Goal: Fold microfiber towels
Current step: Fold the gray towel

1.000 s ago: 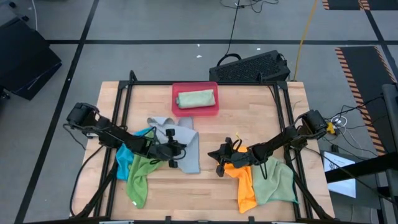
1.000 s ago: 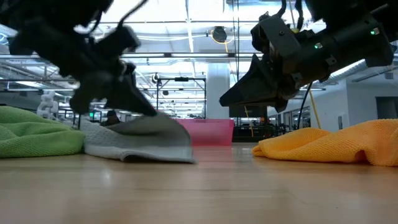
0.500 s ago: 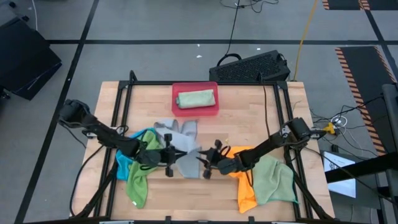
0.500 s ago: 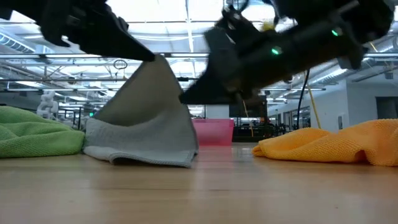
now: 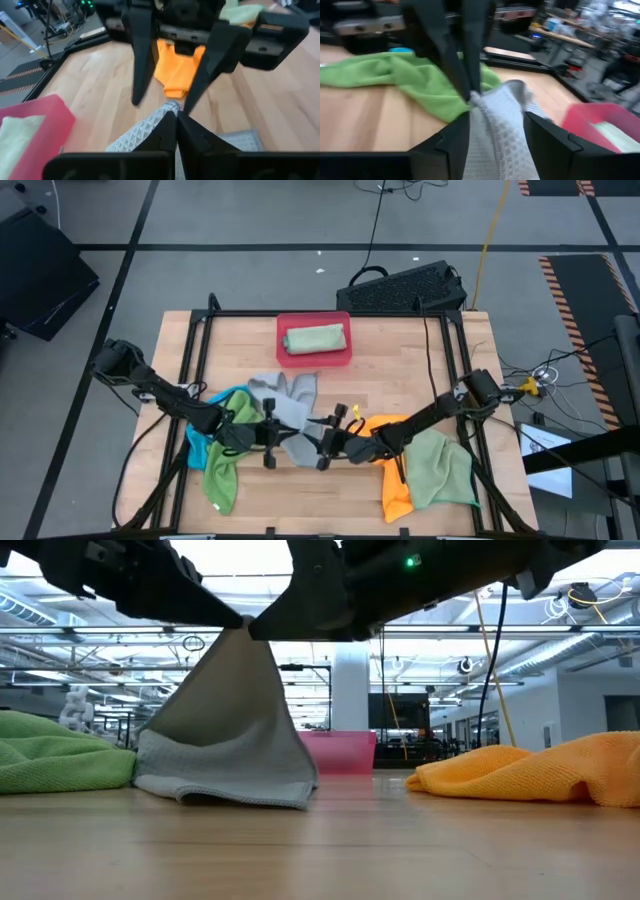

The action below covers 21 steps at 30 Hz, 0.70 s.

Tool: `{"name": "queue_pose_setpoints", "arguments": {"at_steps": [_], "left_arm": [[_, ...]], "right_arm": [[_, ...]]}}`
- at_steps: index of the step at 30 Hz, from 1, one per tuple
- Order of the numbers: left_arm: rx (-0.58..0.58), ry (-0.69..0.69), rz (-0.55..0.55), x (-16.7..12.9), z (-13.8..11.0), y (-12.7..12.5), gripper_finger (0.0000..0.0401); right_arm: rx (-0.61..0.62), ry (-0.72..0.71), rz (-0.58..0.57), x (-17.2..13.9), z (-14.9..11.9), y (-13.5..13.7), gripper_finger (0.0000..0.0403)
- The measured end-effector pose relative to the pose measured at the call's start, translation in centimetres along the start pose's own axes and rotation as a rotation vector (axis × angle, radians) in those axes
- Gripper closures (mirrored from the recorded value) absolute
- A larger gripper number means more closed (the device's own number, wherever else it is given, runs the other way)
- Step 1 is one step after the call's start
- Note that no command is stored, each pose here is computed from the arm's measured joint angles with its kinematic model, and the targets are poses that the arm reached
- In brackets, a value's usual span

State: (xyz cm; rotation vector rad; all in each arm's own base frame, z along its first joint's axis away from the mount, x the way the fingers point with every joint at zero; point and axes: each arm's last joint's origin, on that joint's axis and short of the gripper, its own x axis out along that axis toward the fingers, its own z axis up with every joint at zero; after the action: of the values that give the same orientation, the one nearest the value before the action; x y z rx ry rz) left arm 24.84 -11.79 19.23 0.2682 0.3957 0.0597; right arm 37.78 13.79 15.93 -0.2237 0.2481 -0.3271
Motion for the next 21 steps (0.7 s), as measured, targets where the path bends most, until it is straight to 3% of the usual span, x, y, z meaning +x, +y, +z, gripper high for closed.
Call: {"name": "queue_pose_setpoints", "arguments": {"at_steps": [5, 11, 21], "left_arm": [[-0.004, -0.02, -0.013, 0.0, 0.2, 0.0, 0.0397], [0.0, -0.017, -0.018, 0.0, 0.2, 0.0, 0.0375], [0.067, 0.081, 0.058, -0.7, -1.0, -0.8, 0.0266]], "right_arm": [[-0.005, 0.019, 0.031, 0.8, -0.4, -0.7, 0.0287], [-0.022, 0.019, 0.032, 0.9, -0.4, -0.7, 0.0388], [-0.005, 0.088, 0.083, -1.6, 0.7, -0.1, 0.0398]]}}
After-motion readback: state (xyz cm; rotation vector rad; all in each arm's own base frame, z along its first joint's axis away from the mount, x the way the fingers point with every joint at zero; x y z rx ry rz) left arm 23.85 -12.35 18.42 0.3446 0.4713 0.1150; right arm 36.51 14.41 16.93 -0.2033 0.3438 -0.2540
